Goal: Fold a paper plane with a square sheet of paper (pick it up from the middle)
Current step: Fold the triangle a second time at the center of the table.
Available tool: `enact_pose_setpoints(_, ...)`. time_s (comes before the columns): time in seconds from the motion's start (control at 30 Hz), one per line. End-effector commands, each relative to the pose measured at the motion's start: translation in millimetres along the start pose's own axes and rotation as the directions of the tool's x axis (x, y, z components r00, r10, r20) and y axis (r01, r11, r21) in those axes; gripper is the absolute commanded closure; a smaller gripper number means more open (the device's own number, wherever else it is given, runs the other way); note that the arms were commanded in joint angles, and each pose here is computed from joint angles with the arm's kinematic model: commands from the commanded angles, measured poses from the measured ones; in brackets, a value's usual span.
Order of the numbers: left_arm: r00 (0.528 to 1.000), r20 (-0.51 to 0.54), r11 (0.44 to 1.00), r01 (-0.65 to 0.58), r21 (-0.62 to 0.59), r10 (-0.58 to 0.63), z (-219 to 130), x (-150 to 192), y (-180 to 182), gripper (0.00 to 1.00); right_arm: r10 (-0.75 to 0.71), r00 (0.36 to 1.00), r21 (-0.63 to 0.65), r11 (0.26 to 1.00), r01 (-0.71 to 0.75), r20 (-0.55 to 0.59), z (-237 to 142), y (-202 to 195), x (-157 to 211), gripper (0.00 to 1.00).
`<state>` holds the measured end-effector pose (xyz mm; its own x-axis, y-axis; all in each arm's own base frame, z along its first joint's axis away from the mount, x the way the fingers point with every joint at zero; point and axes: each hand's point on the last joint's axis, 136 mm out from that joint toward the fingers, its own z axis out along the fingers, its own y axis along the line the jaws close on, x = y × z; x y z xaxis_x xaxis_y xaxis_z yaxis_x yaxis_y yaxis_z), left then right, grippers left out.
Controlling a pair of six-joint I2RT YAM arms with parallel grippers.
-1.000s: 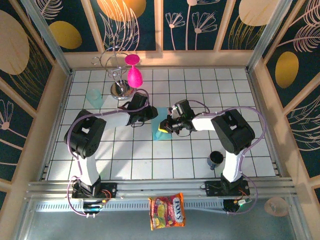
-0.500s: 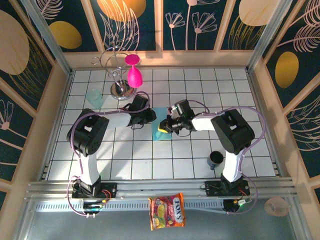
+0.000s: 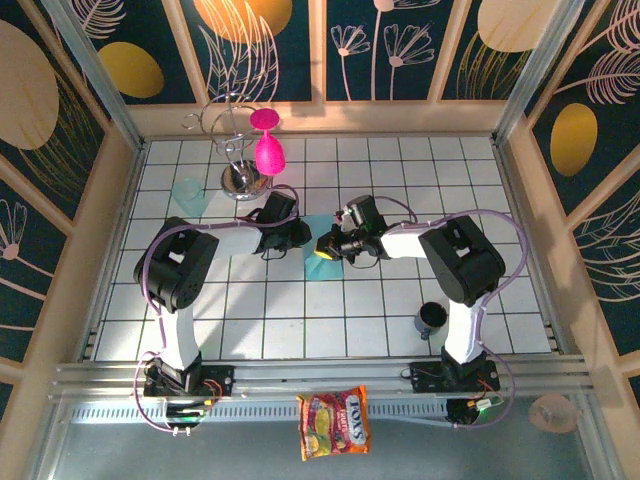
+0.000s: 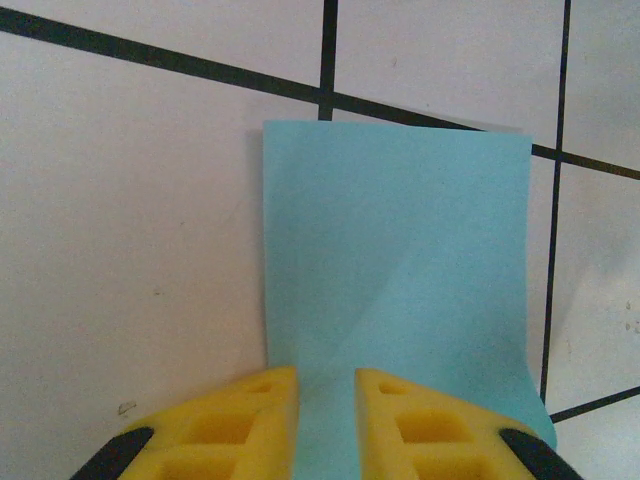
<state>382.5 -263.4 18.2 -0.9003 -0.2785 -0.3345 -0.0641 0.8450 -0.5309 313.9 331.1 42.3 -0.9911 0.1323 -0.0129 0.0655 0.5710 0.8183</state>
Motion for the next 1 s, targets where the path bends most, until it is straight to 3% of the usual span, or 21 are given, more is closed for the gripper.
enact_pose_setpoints(0.0,1.000,-0.018,0.999,0.008,-0.047,-0.009,2.7,7.1,16.6,0.77,0.020,1.000,0.025,0.999,-0.020,0.016,7.8,-2.5,-4.4,1.00)
enact_pose_setpoints(0.97,1.000,-0.019,0.999,0.007,-0.033,-0.007,1.2,8.0,14.3,0.77,0.030,1.000,0.083,0.996,-0.030,-0.005,17.1,-16.0,-1.5,1.00)
